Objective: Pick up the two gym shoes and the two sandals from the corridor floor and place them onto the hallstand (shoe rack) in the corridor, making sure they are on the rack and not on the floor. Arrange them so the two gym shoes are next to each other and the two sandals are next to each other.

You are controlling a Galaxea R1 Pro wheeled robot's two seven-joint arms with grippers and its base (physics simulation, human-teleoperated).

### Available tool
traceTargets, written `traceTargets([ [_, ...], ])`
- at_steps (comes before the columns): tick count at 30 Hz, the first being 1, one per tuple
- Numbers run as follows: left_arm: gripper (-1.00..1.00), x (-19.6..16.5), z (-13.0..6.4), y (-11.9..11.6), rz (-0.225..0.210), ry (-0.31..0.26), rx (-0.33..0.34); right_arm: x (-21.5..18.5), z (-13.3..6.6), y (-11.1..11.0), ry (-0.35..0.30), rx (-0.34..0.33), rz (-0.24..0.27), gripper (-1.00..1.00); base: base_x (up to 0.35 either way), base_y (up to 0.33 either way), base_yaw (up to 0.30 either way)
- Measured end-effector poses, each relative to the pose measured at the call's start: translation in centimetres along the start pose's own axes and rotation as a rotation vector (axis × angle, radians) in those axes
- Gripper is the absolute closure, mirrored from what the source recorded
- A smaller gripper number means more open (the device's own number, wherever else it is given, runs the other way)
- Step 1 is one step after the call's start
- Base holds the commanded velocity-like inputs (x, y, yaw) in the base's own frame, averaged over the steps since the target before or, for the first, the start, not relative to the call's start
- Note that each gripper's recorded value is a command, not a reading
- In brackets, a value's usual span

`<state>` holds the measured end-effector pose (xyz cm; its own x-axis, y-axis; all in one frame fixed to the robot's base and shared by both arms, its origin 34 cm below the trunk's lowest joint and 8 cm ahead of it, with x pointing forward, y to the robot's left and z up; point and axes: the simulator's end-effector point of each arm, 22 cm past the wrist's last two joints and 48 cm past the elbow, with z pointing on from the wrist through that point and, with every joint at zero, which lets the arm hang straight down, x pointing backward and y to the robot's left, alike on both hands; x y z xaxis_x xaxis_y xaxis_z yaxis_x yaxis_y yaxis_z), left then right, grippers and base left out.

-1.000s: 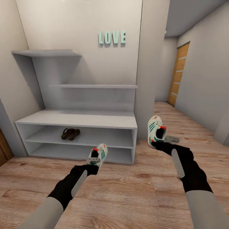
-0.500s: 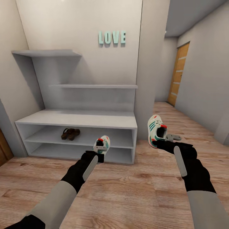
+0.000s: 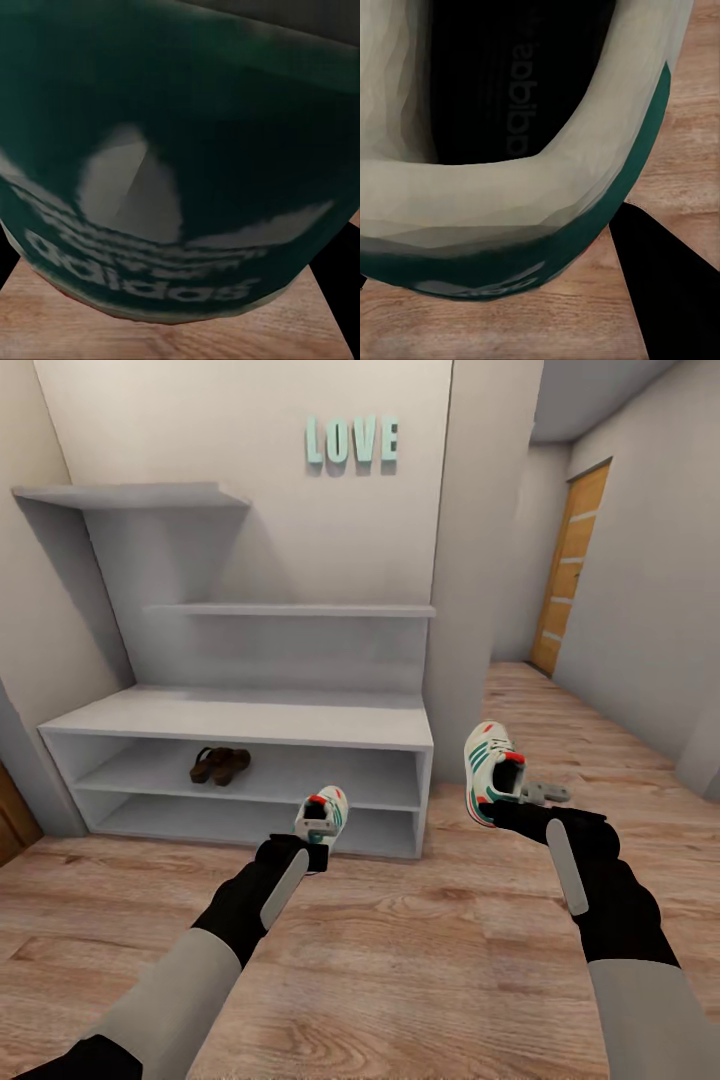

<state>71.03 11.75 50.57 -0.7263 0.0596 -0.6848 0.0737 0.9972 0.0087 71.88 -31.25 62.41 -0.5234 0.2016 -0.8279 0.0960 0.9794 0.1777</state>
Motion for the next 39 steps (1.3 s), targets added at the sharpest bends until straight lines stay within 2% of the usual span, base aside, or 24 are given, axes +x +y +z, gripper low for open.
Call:
traceTargets([
  [21,1.0,5.1,5.2,-0.5,0.007,0.095,0.009,6.1,5.0,-1.3,0.118,0.024,0.002,1.0,0.0,0.0,0.0],
  [26,1.0,5.6,6.4,-0.5,-0.009,0.085,0.01,7.6,6.1,-1.6,0.146,0.03,0.002,1.0,0.0,0.0,0.0],
  [31,1.0,5.4,6.8,-0.5,-0.018,0.069,0.01,8.0,6.3,-1.7,0.152,0.031,0.002,1.0,0.0,0.0,0.0],
  [39,1.0,3.9,7.0,-0.4,-0.047,-0.006,0.008,8.2,6.5,-1.8,0.156,0.032,0.002,1.0,0.0,0.0,0.0],
])
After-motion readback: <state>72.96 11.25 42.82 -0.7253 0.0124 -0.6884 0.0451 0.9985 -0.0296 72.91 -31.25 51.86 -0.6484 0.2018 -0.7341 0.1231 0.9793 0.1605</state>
